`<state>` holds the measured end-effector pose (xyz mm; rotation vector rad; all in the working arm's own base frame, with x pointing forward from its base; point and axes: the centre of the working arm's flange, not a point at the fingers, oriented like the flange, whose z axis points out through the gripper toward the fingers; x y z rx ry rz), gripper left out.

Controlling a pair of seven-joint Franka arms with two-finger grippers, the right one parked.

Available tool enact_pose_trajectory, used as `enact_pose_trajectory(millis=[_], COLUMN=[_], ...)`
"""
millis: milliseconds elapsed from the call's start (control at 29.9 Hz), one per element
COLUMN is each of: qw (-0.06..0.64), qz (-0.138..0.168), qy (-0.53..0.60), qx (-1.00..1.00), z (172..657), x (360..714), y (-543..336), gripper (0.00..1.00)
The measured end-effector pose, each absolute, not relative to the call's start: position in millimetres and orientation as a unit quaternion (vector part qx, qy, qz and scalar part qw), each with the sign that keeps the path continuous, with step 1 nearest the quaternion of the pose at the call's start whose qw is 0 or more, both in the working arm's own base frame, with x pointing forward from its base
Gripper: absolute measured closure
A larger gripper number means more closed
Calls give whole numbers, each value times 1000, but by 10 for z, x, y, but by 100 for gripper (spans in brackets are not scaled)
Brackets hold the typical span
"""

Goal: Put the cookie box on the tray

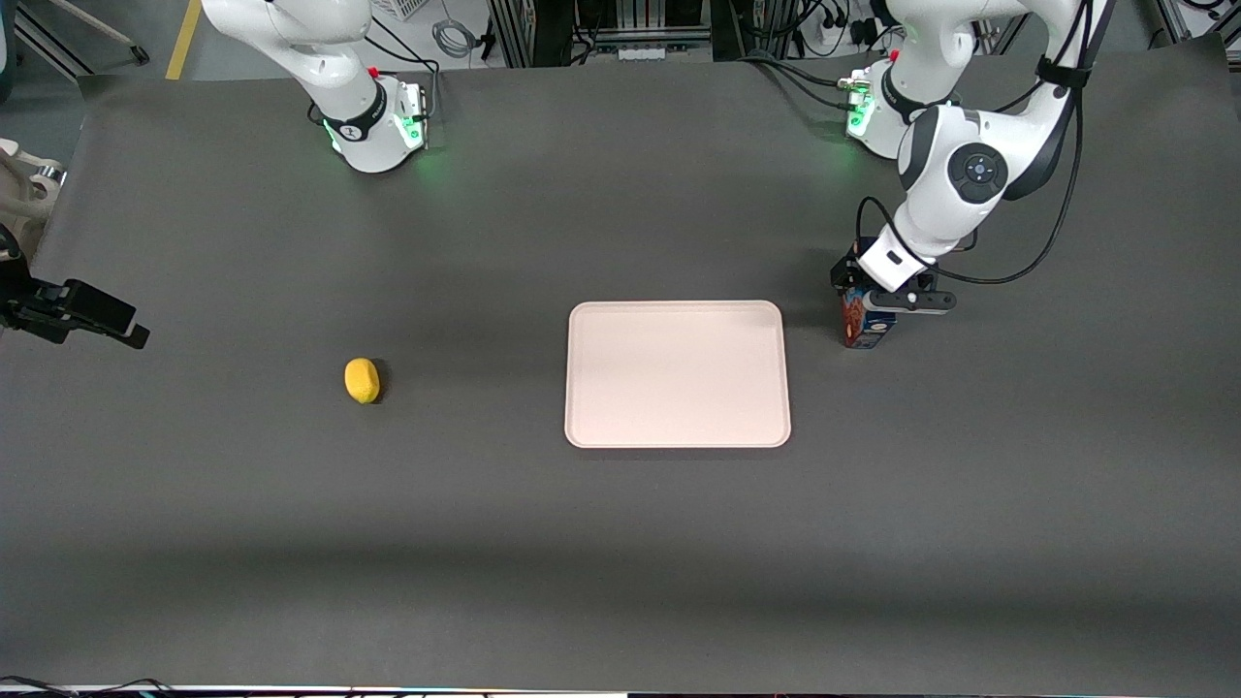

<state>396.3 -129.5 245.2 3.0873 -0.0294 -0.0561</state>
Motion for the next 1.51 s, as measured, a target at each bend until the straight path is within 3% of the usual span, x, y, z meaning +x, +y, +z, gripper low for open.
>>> enact_pose_trajectory(millis=[201,468,602,970,1238,1372,1506], qw=[28,32,32,28,30,27,27], qz=[-16,0,-10,-59,-45,-44,-60], qy=[-9,-5,-2,5,33,45,44], qx=[999,999,999,998,998,998,997], z=[2448,2603,2897,4614,5741,5818,5524], x=[3968,4116,4304,4720,4752,4723,4756], y=[-1302,-1328,-1354,-1352,-1530,-1869,-2268], gripper=[78,80,79,79,79,79,79])
